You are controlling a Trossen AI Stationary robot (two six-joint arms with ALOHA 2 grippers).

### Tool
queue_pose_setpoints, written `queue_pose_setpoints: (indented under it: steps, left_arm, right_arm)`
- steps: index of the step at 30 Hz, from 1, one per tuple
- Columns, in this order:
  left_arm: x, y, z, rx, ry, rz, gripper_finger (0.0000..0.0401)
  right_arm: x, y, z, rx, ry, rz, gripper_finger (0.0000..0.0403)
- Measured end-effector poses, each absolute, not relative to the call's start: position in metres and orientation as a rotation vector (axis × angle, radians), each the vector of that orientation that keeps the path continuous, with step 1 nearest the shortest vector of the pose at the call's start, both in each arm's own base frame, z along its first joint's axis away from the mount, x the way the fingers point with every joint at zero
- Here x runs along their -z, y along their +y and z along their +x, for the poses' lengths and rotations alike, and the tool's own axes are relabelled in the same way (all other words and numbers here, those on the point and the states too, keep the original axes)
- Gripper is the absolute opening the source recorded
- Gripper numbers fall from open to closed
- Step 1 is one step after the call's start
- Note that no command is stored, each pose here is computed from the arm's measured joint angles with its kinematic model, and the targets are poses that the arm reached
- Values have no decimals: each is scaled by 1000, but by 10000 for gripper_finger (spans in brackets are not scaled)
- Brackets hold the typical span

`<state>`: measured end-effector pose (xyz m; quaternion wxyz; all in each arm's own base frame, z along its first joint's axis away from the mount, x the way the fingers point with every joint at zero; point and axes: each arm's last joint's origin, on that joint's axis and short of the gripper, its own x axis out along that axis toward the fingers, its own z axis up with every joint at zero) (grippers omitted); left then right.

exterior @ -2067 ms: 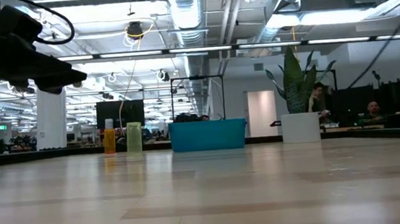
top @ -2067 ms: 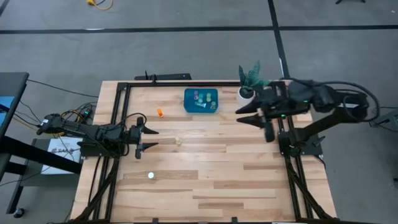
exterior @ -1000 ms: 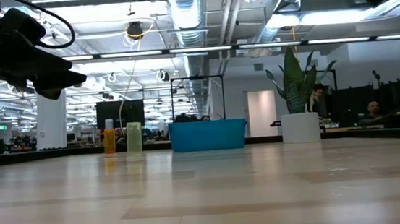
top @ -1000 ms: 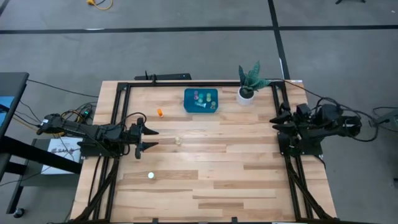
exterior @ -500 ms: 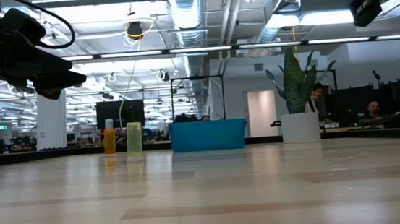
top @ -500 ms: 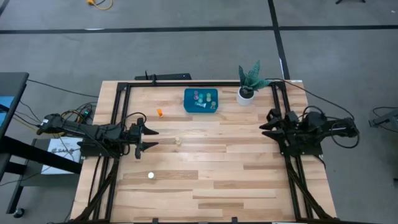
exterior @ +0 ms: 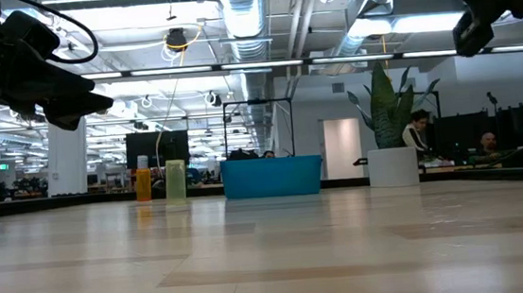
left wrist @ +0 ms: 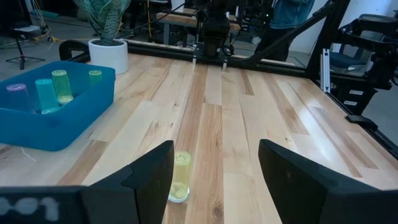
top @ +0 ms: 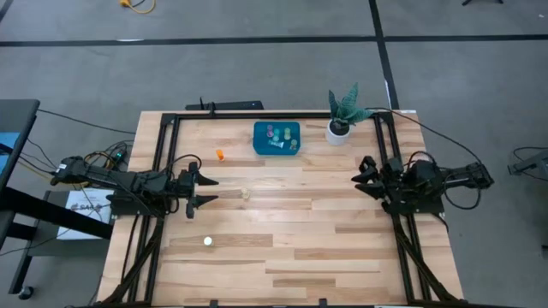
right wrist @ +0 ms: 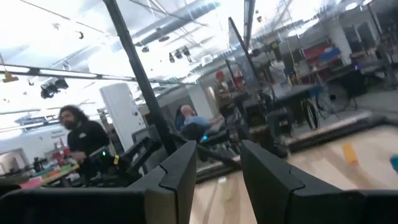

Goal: Pick and place pill bottles into a basket
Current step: Put the orange pill bottle into the blue bin

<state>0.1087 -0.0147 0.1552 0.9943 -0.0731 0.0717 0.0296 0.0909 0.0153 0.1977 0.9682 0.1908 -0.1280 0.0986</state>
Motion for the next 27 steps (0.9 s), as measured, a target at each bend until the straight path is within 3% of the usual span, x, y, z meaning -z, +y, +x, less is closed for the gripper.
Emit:
queue_pose_setpoints:
  steps: [10, 27]
  left_arm:
    - [-155, -15, 109, -60, 143, -147, 224]
    - [-155, -15, 109, -60, 143, -146, 224]
  right_arm:
    - [-168, 17, 96, -194, 17, 393, 118]
    - [-167, 9, 97, -95, 15, 441, 118]
